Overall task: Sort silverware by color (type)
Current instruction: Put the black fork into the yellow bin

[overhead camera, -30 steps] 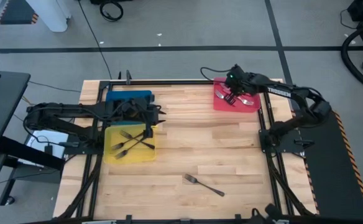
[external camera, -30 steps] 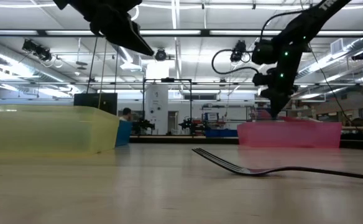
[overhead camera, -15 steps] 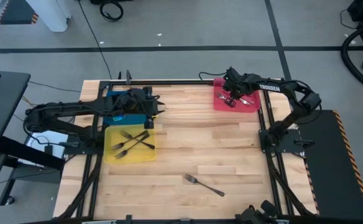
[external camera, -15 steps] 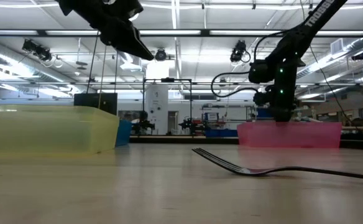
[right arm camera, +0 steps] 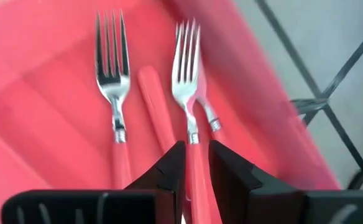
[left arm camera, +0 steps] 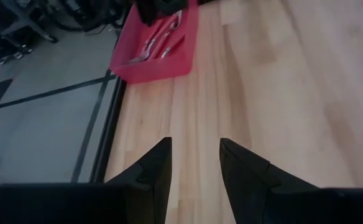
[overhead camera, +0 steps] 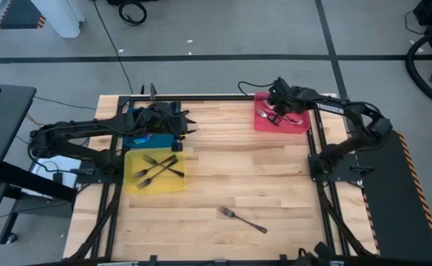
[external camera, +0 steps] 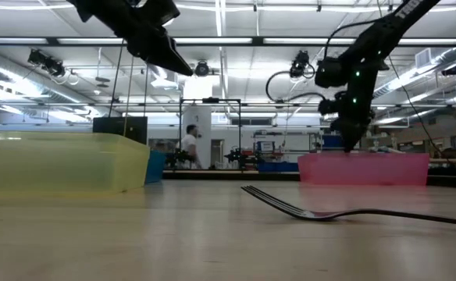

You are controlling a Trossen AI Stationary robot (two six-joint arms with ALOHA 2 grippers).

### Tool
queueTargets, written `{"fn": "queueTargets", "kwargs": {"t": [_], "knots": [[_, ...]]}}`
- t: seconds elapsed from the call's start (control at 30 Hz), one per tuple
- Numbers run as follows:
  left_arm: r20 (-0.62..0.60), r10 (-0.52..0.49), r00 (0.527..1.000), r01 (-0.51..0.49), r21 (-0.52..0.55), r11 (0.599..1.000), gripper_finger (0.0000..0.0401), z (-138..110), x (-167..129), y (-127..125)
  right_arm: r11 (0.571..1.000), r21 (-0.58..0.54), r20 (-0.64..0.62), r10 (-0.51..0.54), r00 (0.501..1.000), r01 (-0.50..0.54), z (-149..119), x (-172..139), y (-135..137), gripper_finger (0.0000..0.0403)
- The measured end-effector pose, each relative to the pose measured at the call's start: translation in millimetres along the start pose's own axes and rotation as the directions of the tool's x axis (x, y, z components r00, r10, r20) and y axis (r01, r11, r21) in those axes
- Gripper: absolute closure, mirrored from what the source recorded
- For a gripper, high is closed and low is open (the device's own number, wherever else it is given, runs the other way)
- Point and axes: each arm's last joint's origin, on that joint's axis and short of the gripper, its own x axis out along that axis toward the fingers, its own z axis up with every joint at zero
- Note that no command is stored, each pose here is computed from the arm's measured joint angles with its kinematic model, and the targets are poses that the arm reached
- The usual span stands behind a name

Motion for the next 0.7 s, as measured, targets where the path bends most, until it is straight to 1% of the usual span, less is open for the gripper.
{"fn": "queueTargets", "kwargs": {"t": [0.13,0.23,0.4,0.5,0.7], "knots": [[0.054,-0.041,0.998,0.043,-0.032,0.999,0.0267,3.8,0.2,-1.0,0.999,0.045,0.099,0.006,0.995,-0.010,-0.5,-27.2,1.9,0.0325],[0.076,-0.068,0.995,0.073,-0.058,0.996,0.0267,6.4,5.2,-5.9,0.995,0.074,0.173,0.054,0.984,-0.067,-4.1,-49.2,5.3,0.0325],[0.088,-0.120,0.989,0.123,-0.034,0.992,0.0266,10.8,22.1,-23.3,0.993,0.037,0.257,0.102,0.961,-0.116,-13.3,-79.9,14.0,0.0325],[0.126,-0.143,0.982,0.146,-0.012,0.989,0.0266,16.3,32.8,-35.5,0.991,0.009,0.297,0.122,0.947,-0.131,-18.0,-93.1,17.9,0.0325],[0.167,-0.210,0.963,0.209,0.022,0.978,0.0266,23.7,48.5,-64.7,0.990,-0.008,0.353,0.138,0.925,-0.144,-22.7,-106.9,19.7,0.0325]]}}
